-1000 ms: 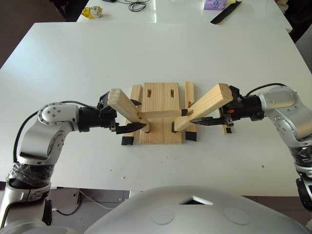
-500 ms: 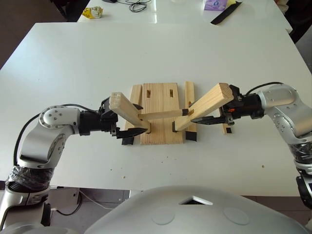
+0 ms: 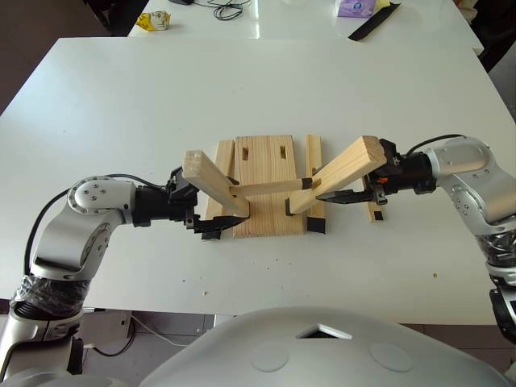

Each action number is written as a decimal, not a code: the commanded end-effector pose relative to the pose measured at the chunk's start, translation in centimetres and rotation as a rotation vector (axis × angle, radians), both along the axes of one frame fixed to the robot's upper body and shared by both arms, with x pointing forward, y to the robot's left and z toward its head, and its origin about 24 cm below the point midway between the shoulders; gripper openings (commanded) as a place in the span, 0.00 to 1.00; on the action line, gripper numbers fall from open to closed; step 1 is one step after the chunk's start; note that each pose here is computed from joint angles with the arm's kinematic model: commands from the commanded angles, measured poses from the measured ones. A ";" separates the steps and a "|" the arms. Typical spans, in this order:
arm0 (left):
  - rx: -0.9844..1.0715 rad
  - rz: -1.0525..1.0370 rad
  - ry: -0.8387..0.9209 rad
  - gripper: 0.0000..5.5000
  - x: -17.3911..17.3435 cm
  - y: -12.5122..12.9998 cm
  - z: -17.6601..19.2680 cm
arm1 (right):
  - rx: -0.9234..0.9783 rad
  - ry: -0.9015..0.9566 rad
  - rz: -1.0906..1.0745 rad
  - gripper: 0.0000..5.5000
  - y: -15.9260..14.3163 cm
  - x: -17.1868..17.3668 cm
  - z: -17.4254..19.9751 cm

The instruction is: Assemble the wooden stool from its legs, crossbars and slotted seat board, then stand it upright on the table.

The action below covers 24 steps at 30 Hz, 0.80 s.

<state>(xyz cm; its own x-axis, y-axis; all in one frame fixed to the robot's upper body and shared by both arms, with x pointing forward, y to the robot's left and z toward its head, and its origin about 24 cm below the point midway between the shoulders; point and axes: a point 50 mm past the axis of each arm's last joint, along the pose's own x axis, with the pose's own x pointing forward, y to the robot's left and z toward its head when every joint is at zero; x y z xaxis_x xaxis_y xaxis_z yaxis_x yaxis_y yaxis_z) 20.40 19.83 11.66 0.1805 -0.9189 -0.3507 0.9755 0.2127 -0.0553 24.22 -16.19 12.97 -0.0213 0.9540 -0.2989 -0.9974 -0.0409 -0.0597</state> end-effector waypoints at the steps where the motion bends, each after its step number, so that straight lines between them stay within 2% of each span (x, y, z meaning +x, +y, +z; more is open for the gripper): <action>1: 0.012 -0.036 -0.036 0.74 0.4 -0.4 0.6 | -0.185 0.076 -0.053 0.37 -0.8 -0.5 -2.8; 24: -0.001 -0.085 -0.036 0.74 -0.2 -1.0 1.0 | -0.251 0.088 -0.106 0.37 -1.2 0.8 -4.4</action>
<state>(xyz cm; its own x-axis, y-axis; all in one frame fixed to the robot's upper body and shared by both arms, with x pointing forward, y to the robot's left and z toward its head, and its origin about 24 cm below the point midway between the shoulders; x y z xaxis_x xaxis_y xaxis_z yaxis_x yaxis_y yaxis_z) 20.60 19.52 12.24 0.1700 -0.9209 -0.3507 0.9813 0.1910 -0.0258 25.29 -15.91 12.98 -0.0089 0.9471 -0.3209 -0.9951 -0.0399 -0.0900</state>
